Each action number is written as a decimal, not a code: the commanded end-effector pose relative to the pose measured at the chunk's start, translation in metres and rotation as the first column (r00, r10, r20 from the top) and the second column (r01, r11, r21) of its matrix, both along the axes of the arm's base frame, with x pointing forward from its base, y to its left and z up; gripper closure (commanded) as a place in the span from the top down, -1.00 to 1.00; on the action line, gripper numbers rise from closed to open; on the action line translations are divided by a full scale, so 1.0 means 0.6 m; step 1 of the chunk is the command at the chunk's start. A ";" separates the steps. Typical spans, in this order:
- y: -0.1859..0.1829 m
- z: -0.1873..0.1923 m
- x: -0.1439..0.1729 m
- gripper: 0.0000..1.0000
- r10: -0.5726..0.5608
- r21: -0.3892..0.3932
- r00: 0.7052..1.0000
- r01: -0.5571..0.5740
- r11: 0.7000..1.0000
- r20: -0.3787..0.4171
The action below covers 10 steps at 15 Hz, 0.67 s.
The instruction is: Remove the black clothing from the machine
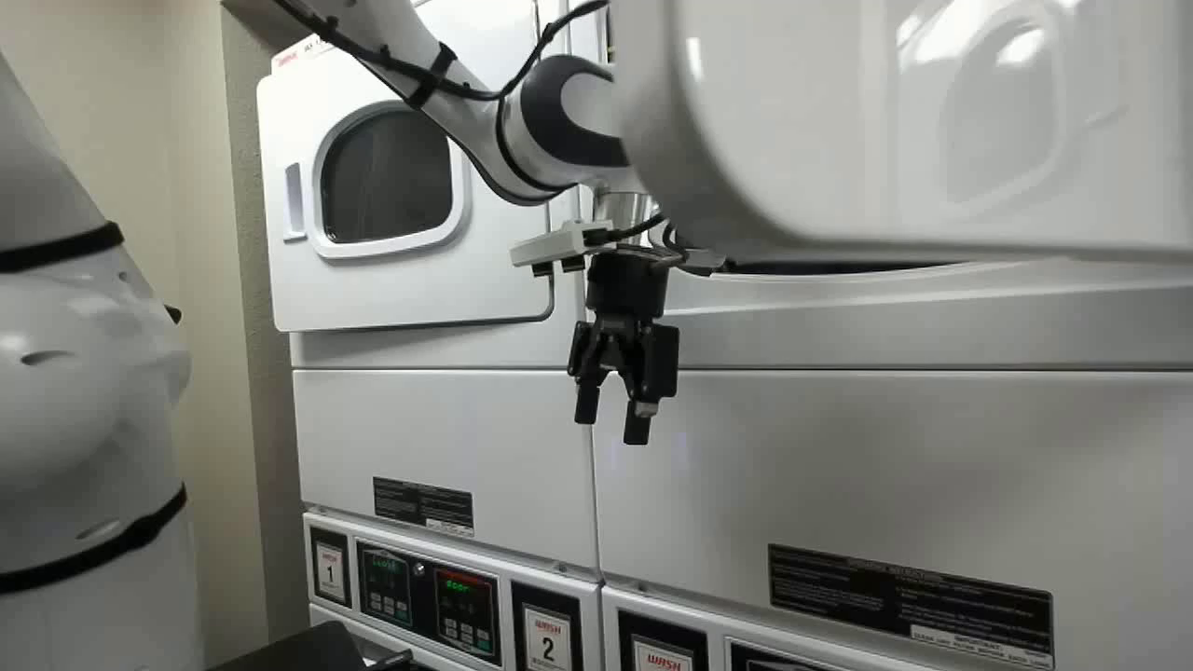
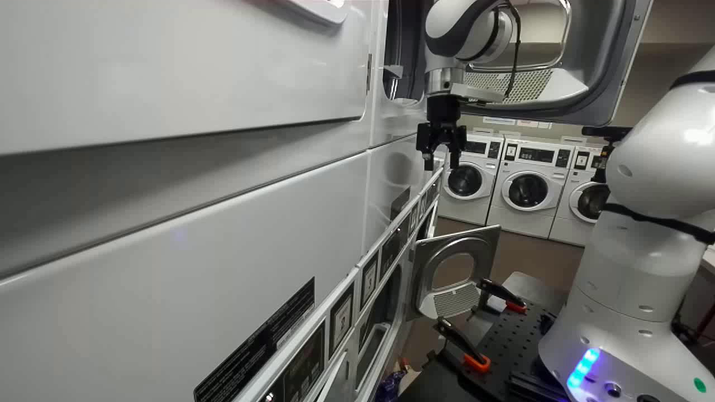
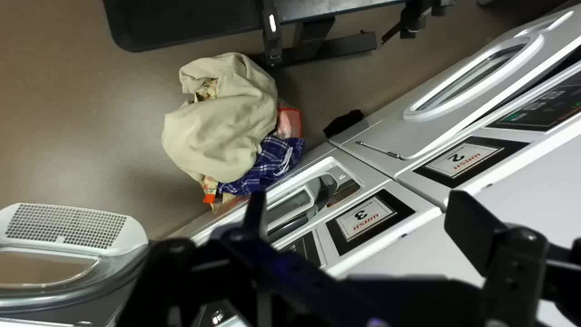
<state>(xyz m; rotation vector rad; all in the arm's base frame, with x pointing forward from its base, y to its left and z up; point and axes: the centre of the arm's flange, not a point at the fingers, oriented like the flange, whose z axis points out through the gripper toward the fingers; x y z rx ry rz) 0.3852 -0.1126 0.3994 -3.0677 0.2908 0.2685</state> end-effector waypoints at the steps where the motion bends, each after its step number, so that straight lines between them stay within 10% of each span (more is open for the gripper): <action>1: 0.000 0.000 0.000 1.00 -0.001 0.000 1.000 0.001 1.000 0.000; 10: -0.048 0.066 0.086 1.00 0.003 -0.043 0.991 0.003 0.999 0.134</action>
